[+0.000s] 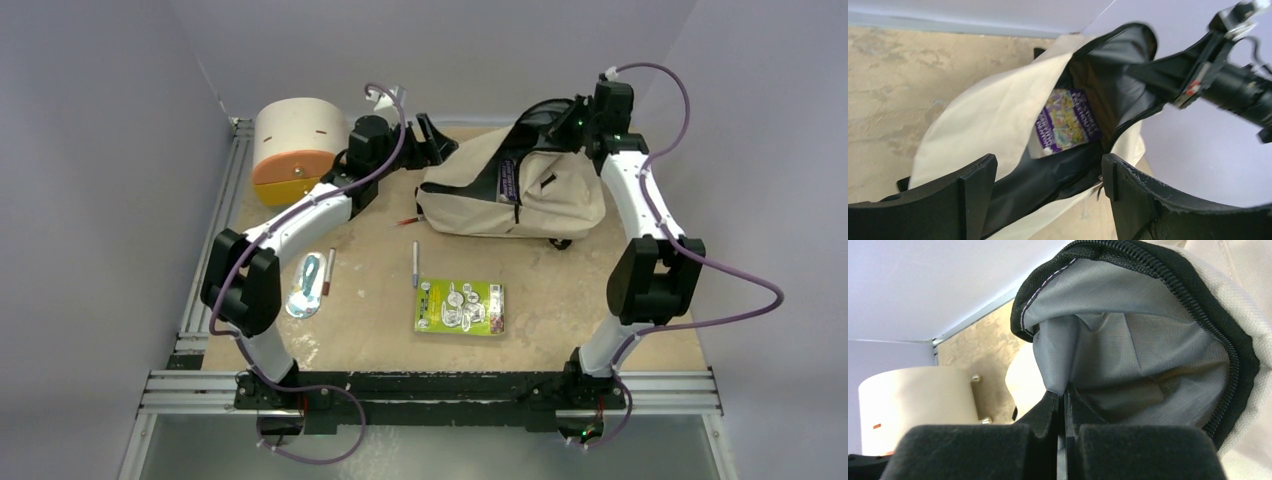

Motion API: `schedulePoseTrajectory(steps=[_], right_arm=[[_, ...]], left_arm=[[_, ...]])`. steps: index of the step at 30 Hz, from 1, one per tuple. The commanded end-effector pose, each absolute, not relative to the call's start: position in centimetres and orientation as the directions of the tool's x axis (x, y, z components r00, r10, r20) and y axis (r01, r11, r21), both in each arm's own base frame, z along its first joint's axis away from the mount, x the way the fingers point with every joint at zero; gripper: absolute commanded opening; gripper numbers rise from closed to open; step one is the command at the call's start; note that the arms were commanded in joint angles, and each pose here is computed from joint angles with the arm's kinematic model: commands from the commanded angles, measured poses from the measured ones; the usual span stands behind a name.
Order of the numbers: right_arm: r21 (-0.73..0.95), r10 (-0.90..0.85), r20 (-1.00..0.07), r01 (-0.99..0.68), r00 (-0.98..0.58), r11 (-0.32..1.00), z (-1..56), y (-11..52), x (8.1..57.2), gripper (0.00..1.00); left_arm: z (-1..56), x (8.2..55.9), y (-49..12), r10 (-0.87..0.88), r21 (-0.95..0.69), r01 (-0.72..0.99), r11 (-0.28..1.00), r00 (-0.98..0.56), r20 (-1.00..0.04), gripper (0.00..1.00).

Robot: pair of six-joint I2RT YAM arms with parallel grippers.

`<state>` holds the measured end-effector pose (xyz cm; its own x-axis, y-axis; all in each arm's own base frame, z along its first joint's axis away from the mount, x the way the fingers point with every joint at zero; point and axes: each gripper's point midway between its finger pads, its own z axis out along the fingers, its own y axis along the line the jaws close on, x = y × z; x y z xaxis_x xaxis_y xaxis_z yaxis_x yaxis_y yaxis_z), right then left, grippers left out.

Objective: Pack the student bag
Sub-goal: Place the book in the student bag, then pick up the book from the center of the board.

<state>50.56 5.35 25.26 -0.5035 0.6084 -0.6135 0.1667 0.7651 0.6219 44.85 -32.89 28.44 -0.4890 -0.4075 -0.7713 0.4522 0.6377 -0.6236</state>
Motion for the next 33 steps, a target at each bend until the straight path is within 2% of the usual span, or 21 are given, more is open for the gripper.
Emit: schedulePoseTrajectory(steps=[1, 8, 11, 16, 23, 33], right_arm=[[0.67, 0.618, -0.729, -0.119, -0.295, 0.733, 39.7, 6.7, 50.9, 0.0], [0.66, 0.65, -0.75, -0.095, -0.118, 0.745, 47.9, 4.3, 51.4, 0.0], [0.648, 0.646, -0.762, -0.034, -0.046, 0.761, 49.0, 2.1, 51.8, 0.0], [0.619, 0.618, -0.786, 0.039, 0.032, 0.785, 50.2, -0.7, 51.7, 0.0], [0.568, 0.556, -0.823, 0.14, 0.118, 0.811, 51.4, -3.9, 50.6, 0.0], [0.564, 0.561, -0.825, 0.183, 0.073, 0.805, 47.8, -4.6, 52.3, 0.0]], left_arm=[[31.5, 43.5, -30.8, -0.419, -0.595, 0.488, 0.639, -0.427, -0.801, 0.76], [33.0, 42.3, -27.3, -0.426, -0.56, 0.462, 0.687, -0.369, -0.826, 0.76], [33.9, 42.2, -25.4, -0.424, -0.533, 0.435, 0.726, -0.327, -0.844, 0.76], [34.4, 42.7, -22.1, -0.385, -0.465, 0.364, 0.807, -0.271, -0.882, 0.76], [32.0, 43.1, -19.6, -0.375, -0.459, 0.284, 0.842, -0.305, -0.875, 0.76], [29.3, 42.8, -19.7, -0.373, -0.482, 0.269, 0.834, -0.369, -0.852, 0.76]])
